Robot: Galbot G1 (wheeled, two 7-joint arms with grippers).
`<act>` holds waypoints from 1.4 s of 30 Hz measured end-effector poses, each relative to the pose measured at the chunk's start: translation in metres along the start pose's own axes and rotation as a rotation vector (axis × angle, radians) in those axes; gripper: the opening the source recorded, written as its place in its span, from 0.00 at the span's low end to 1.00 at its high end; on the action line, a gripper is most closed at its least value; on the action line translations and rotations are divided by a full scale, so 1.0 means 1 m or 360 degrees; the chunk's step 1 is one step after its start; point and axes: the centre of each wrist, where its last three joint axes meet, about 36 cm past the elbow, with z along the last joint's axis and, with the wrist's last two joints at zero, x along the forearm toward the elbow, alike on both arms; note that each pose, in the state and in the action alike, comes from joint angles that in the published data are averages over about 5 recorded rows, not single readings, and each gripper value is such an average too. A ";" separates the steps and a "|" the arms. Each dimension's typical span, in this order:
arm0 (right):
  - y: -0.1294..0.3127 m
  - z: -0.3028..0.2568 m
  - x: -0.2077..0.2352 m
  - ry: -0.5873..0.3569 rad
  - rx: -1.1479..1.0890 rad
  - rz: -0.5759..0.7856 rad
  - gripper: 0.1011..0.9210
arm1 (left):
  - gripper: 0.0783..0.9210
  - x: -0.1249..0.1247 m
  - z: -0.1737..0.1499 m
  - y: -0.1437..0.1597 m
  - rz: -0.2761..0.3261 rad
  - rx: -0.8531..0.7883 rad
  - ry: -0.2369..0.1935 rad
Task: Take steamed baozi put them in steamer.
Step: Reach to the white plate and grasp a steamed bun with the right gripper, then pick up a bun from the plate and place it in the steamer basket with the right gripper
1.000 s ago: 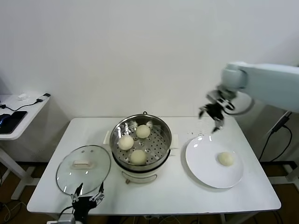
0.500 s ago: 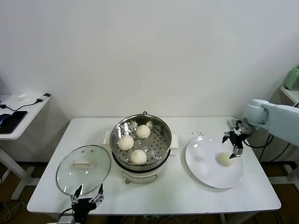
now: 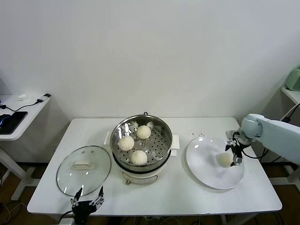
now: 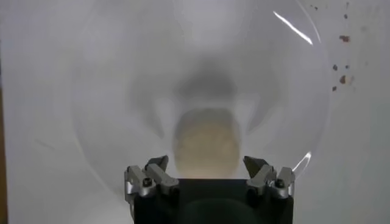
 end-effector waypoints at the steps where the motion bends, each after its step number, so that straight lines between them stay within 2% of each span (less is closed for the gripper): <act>1: 0.000 0.000 -0.002 0.0000 -0.0003 0.0001 0.88 | 0.88 0.000 0.000 0.000 0.0000 0.0000 0.0000; 5: 0.001 0.001 -0.006 0.0003 -0.0014 0.0001 0.85 | 0.88 0.000 0.000 0.000 0.0000 0.0001 0.0001; 12: 0.003 0.003 -0.003 -0.0003 -0.0024 0.0023 0.74 | 0.88 0.000 -0.001 -0.001 0.0001 0.0001 0.0003; 20: 0.001 -0.005 0.023 -0.0048 -0.0008 0.0046 0.73 | 0.88 0.003 -0.004 -0.004 0.0013 -0.0003 -0.0004; 25: -0.007 -0.029 0.067 -0.0111 0.0052 0.0057 0.72 | 0.88 0.006 -0.006 -0.006 0.0025 -0.0004 -0.0005; 35: -0.017 -0.126 0.200 -0.0306 0.0229 0.0074 0.72 | 0.88 0.009 -0.012 -0.011 0.0050 -0.0017 -0.0016; 42: -0.007 -0.211 0.249 -0.0401 0.0314 0.0069 0.72 | 0.88 0.009 -0.016 -0.016 0.0073 -0.0016 -0.0035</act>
